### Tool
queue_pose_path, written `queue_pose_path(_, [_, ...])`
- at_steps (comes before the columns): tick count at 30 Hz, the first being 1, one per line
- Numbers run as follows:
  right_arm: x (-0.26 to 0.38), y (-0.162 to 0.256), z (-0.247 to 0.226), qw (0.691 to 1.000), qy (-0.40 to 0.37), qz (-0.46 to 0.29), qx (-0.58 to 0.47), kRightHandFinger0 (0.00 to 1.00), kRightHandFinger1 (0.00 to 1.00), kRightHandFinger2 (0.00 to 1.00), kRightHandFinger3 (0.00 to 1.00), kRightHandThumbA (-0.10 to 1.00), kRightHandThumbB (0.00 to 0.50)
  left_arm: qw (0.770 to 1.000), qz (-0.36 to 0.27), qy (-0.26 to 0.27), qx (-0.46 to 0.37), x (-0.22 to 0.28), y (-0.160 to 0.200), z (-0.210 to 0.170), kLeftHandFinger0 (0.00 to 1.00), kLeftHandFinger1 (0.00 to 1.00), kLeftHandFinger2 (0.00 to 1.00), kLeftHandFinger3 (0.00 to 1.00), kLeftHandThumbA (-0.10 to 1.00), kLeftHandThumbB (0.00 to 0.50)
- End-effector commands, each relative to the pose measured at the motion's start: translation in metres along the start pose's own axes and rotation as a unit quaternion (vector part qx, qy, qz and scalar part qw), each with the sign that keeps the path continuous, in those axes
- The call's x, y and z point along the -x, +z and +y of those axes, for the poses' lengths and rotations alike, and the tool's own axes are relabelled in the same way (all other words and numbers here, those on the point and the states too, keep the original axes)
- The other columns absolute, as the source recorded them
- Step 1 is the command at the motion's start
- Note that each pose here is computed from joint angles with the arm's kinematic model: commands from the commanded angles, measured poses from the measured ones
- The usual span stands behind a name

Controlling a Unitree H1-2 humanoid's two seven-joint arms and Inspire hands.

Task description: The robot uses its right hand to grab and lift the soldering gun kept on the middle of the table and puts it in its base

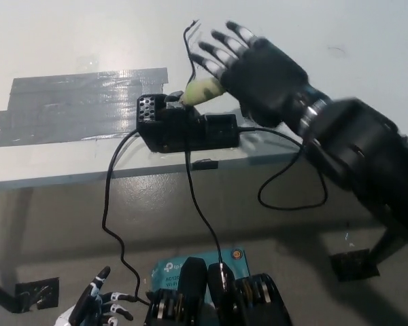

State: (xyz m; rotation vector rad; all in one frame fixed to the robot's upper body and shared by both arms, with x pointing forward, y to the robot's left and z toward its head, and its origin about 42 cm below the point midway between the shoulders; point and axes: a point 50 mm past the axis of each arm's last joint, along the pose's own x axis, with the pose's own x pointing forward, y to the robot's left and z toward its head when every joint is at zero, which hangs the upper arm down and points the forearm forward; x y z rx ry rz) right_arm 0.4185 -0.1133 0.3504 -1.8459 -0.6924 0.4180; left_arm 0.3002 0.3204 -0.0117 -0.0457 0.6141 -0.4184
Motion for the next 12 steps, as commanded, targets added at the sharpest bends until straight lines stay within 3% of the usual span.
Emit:
queue_pose_path(1, [0.199, -0.009, -0.067, 0.991, -0.024, -0.002, -0.134, 1.00, 1.00, 1.00, 1.00, 0.60, 0.500, 0.999, -0.031, 0.013, -0.005, 0.018, 0.006, 0.020, 0.00, 0.15, 0.41, 0.62, 1.00, 0.500])
queue_pose_path(3, [0.234, -0.017, -0.053, 0.982, -0.054, 0.018, -0.180, 1.00, 1.00, 1.00, 1.00, 0.57, 0.472, 0.999, -0.030, 0.015, 0.001, 0.018, 0.006, 0.020, 0.00, 0.12, 0.40, 0.62, 1.00, 0.500])
queue_pose_path(5, [0.279, -0.024, -0.028, 0.965, -0.065, 0.091, -0.236, 1.00, 1.00, 1.00, 1.00, 0.55, 0.360, 0.999, -0.029, 0.019, 0.001, 0.022, 0.001, 0.023, 0.00, 0.13, 0.41, 0.61, 1.00, 0.500])
queue_pose_path(6, [0.310, -0.026, -0.015, 0.946, -0.080, 0.152, -0.274, 1.00, 1.00, 1.00, 1.00, 0.49, 0.365, 0.999, -0.029, 0.019, 0.002, 0.024, -0.001, 0.023, 0.00, 0.13, 0.41, 0.61, 1.00, 0.500])
queue_pose_path(9, [0.343, -0.023, -0.003, 0.919, -0.094, 0.236, -0.302, 1.00, 1.00, 1.00, 1.00, 0.43, 0.340, 0.999, -0.025, 0.025, 0.003, 0.026, -0.003, 0.030, 0.00, 0.12, 0.41, 0.60, 1.00, 0.500])
queue_pose_path(11, [0.359, -0.022, 0.005, 0.902, -0.104, 0.281, -0.311, 1.00, 1.00, 1.00, 1.00, 0.44, 0.343, 0.999, -0.020, 0.028, 0.014, 0.026, -0.005, 0.032, 0.00, 0.13, 0.40, 0.59, 0.99, 0.500])
queue_pose_path(12, [0.372, -0.026, 0.022, 0.888, -0.114, 0.304, -0.325, 1.00, 1.00, 1.00, 1.00, 0.50, 0.350, 0.999, -0.016, 0.033, 0.012, 0.027, -0.007, 0.033, 0.00, 0.13, 0.39, 0.57, 0.99, 0.500])
